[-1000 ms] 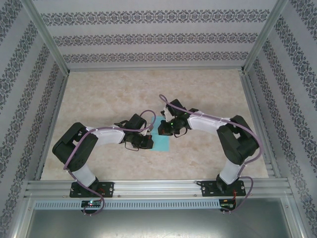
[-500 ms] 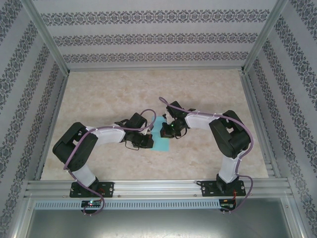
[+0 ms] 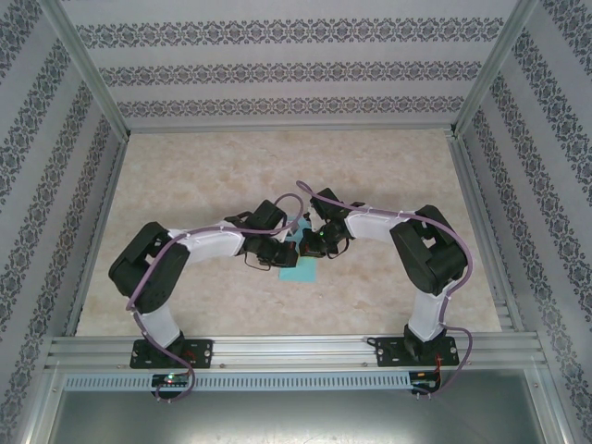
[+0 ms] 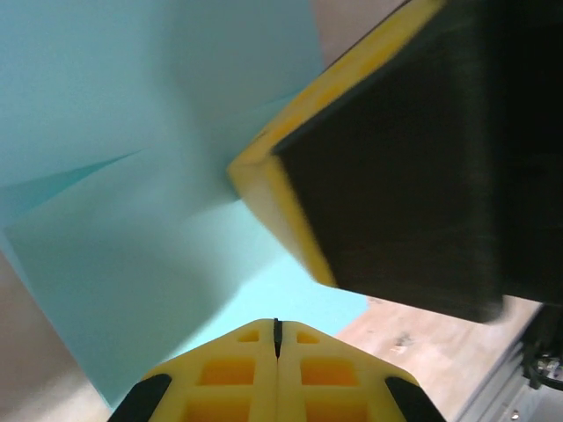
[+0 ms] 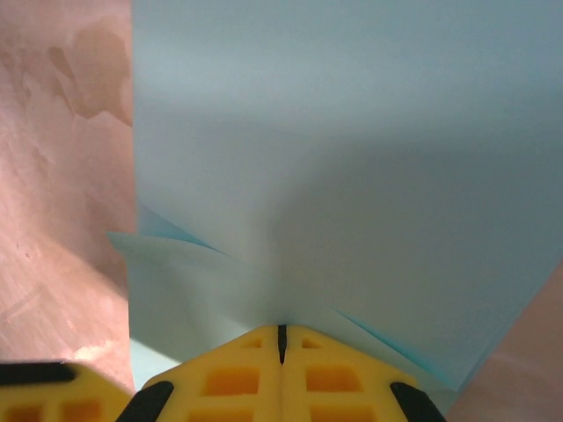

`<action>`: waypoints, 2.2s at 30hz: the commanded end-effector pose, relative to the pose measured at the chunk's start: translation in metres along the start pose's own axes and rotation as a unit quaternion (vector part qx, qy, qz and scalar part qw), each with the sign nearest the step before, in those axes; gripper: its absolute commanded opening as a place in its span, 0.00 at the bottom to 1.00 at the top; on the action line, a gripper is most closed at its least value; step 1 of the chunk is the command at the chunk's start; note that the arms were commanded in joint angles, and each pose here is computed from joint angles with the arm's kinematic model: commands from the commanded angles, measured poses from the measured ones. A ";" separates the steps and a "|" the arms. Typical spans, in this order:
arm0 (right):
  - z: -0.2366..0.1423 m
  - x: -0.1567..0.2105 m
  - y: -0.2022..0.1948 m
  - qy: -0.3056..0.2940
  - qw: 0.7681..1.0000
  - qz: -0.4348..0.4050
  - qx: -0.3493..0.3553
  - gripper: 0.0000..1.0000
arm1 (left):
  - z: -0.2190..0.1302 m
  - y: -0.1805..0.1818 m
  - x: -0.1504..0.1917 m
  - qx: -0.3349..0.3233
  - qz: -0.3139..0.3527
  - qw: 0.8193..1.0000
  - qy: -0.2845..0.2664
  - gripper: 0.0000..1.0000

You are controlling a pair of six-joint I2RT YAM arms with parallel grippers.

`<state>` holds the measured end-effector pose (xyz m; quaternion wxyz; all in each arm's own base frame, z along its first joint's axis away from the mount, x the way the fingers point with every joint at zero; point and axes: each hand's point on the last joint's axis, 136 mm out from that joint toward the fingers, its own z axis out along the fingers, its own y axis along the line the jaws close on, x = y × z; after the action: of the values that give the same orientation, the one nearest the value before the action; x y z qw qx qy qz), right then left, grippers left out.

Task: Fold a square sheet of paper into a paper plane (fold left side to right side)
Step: Fold the triangle a second time at the center of the table, then turn over the paper at the center of the table.

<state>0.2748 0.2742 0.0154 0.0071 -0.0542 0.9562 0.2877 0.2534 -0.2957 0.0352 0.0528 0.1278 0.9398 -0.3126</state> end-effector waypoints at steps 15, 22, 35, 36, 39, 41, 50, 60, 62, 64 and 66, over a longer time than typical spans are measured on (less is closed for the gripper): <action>0.012 0.014 -0.024 0.023 0.999 0.012 0.045 0.00 | 0.010 0.032 0.049 -0.032 -0.014 0.998 0.055 0.05; 0.010 0.013 -0.028 0.023 0.998 0.013 0.050 0.00 | -0.001 0.044 0.072 -0.032 -0.042 0.997 0.051 0.05; 0.006 0.008 -0.019 0.011 0.999 0.008 0.031 0.00 | -0.023 0.071 0.087 -0.032 -0.092 0.995 0.028 0.05; 0.004 0.005 -0.013 0.005 1.000 0.006 0.020 0.00 | -0.026 0.069 0.082 -0.027 -0.087 0.996 0.020 0.05; -0.011 -0.010 0.012 -0.032 0.999 -0.010 -0.023 0.08 | -0.036 0.057 0.062 -0.011 -0.070 0.997 -0.007 0.11; -0.028 -0.020 0.026 -0.064 0.997 -0.021 -0.044 0.18 | -0.045 0.049 0.045 0.000 -0.059 0.998 -0.031 0.17; -0.088 -0.022 0.008 -0.150 0.988 -0.017 -0.036 0.58 | -0.056 0.025 -0.028 0.048 -0.031 0.993 -0.105 0.36; -0.078 -0.005 0.016 -0.131 0.981 0.016 -0.142 0.65 | -0.032 0.034 -0.051 0.044 -0.036 0.994 -0.097 0.36; -0.067 -0.004 0.015 -0.117 0.983 0.030 -0.140 0.63 | -0.033 0.032 -0.053 0.047 -0.036 0.993 -0.101 0.31; -0.057 -0.006 0.012 -0.111 0.984 0.043 -0.132 0.62 | -0.033 0.034 -0.053 0.040 -0.037 0.993 -0.103 0.28; -0.049 -0.009 0.013 -0.107 0.984 0.053 -0.130 0.62 | -0.034 0.038 -0.052 0.030 -0.038 0.993 -0.106 0.25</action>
<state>0.2767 0.2444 0.0597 0.0892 0.0232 0.9147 0.3934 0.3001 -0.2564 0.0400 0.1101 0.0571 0.9283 -0.3505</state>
